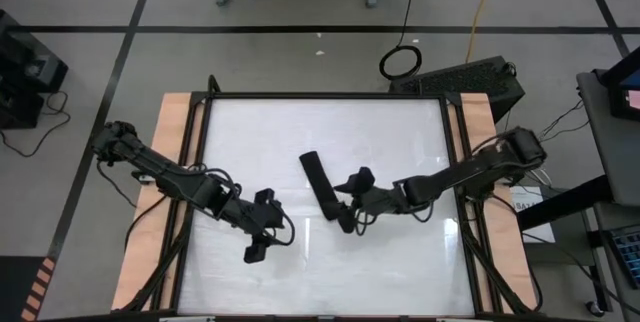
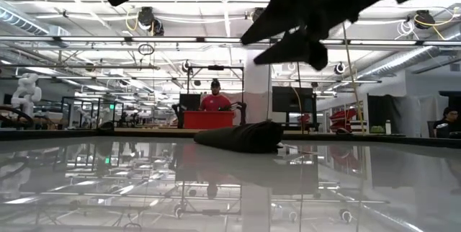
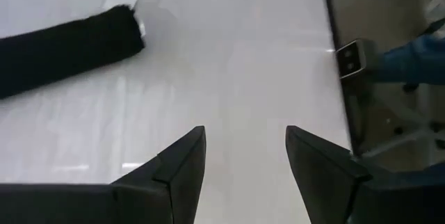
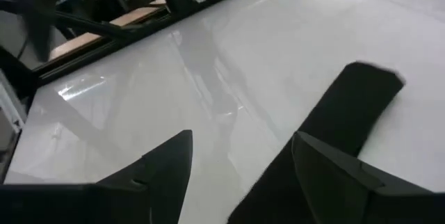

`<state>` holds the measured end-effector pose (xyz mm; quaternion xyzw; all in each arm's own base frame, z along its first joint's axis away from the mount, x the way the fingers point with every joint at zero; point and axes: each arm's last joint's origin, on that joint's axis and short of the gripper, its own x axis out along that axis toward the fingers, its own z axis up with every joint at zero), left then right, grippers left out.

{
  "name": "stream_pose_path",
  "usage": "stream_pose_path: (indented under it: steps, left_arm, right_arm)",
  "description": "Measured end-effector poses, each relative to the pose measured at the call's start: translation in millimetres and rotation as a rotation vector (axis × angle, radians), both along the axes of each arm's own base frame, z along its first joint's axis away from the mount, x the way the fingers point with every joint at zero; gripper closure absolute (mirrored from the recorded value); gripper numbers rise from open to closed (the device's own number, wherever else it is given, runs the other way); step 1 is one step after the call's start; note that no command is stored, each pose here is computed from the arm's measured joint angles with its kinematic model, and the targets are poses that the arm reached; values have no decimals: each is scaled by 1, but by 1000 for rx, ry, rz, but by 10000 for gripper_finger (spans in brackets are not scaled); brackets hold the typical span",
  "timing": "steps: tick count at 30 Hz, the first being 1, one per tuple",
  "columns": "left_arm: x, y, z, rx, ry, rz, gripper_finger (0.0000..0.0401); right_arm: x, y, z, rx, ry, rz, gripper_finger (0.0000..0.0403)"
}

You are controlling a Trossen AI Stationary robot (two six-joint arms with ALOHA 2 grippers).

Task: Roll towel
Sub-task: Return to Home Position

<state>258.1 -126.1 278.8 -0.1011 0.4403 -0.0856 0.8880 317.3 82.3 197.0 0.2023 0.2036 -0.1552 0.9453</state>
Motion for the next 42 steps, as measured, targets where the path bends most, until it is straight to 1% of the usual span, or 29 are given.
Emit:
stream_pose_path:
  steps: [7, 13, 17, 19, 24, 28, 34, 38, 42]
  left_arm:
    - [-2, 3, -2, 87, 2, 7, 195]
    - [-4, 7, -4, 192, 5, 27, 195]
    - [-10, 13, -3, 287, 12, 63, 195]
    - [-14, 17, 0, 318, -11, 89, 195]
    - [-30, 33, 7, 379, -68, 177, 195]
    - [-49, 49, 8, 367, -109, 237, 195]
    - [-78, 66, -6, 258, -230, 337, 195]
    - [-92, 72, -24, 178, -303, 404, 195]
    - [-102, 77, -45, 102, -357, 481, 195]
  right_arm:
    - [-26, 1, 35, -79, 11, 70, 172]
    - [-58, 4, 62, -122, 38, 140, 184]
    - [-83, 6, 77, -136, 59, 178, 189]
    - [-96, 5, 83, -142, 62, 172, 191]
    - [-129, 1, 98, -179, 53, 86, 191]
    - [-152, -2, 108, -205, 16, 50, 191]
    - [-175, -3, 111, -223, 0, 31, 191]
    - [-182, 1, 99, -226, -21, 15, 191]
    - [-189, 4, 76, -193, -72, -48, 191]
